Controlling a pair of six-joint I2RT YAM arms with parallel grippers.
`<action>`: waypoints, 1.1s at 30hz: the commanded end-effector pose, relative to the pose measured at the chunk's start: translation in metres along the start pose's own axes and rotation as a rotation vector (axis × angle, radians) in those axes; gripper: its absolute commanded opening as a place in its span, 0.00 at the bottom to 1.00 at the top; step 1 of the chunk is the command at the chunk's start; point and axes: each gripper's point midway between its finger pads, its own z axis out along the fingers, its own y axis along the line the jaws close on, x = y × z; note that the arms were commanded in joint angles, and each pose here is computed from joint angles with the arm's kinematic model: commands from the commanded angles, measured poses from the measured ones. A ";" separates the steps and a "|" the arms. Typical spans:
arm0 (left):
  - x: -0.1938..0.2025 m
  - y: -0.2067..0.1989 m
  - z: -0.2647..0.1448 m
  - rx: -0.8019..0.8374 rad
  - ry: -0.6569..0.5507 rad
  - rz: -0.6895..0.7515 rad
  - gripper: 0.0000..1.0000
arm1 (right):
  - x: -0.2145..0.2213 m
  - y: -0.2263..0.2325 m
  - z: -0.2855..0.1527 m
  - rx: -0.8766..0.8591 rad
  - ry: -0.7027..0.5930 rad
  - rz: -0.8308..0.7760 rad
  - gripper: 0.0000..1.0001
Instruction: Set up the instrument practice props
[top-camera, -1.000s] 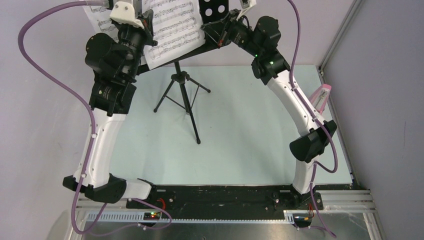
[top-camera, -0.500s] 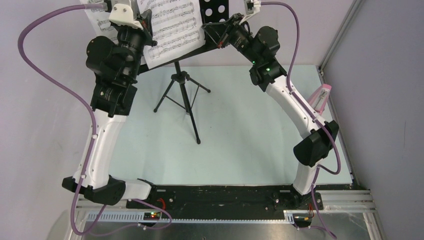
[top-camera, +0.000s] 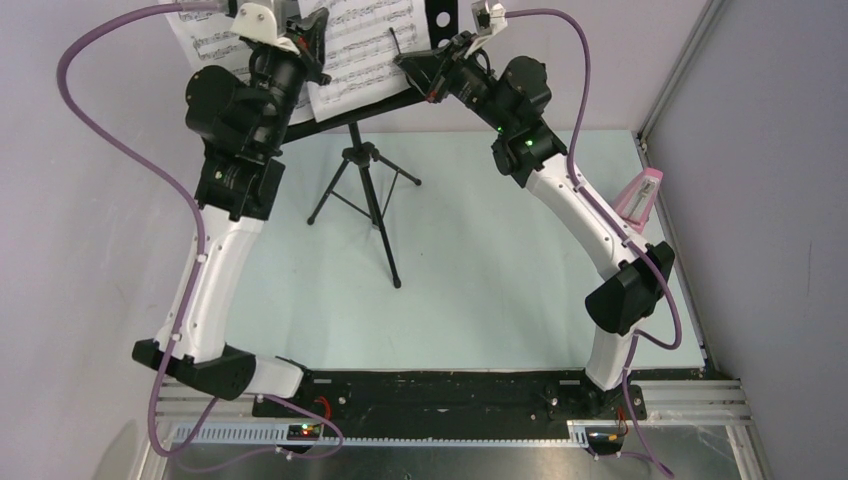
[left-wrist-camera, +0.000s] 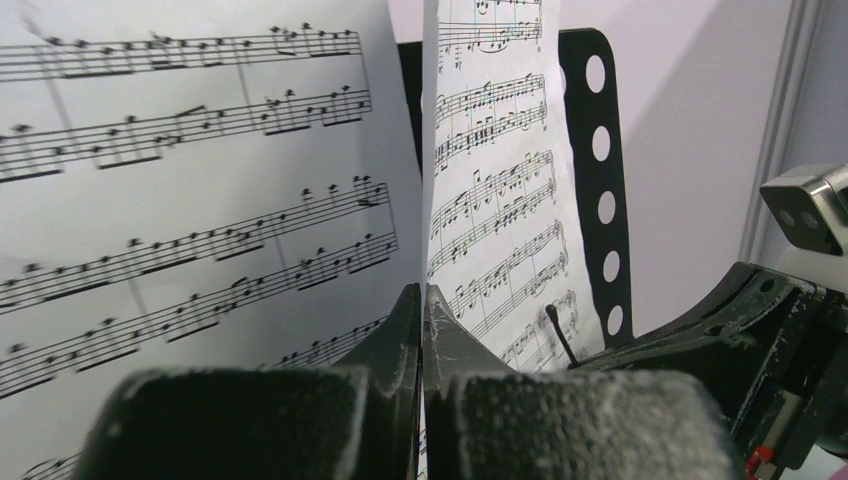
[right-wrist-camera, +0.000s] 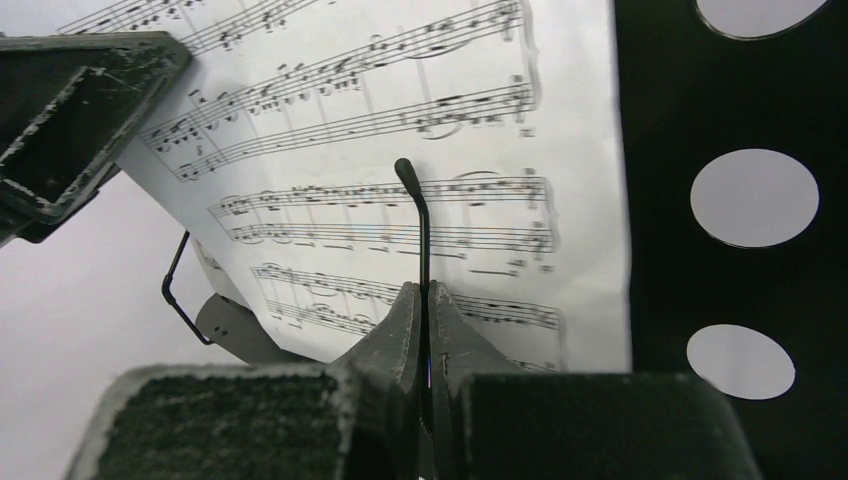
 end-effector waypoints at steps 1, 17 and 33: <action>-0.017 -0.010 0.010 0.049 -0.085 -0.061 0.00 | -0.050 0.035 -0.004 -0.059 -0.120 -0.069 0.00; -0.011 -0.024 0.024 0.119 -0.135 -0.074 0.00 | -0.045 0.035 -0.003 -0.057 -0.112 -0.069 0.00; 0.011 -0.044 0.027 0.242 -0.107 0.010 0.00 | -0.043 0.032 -0.002 -0.056 -0.111 -0.071 0.00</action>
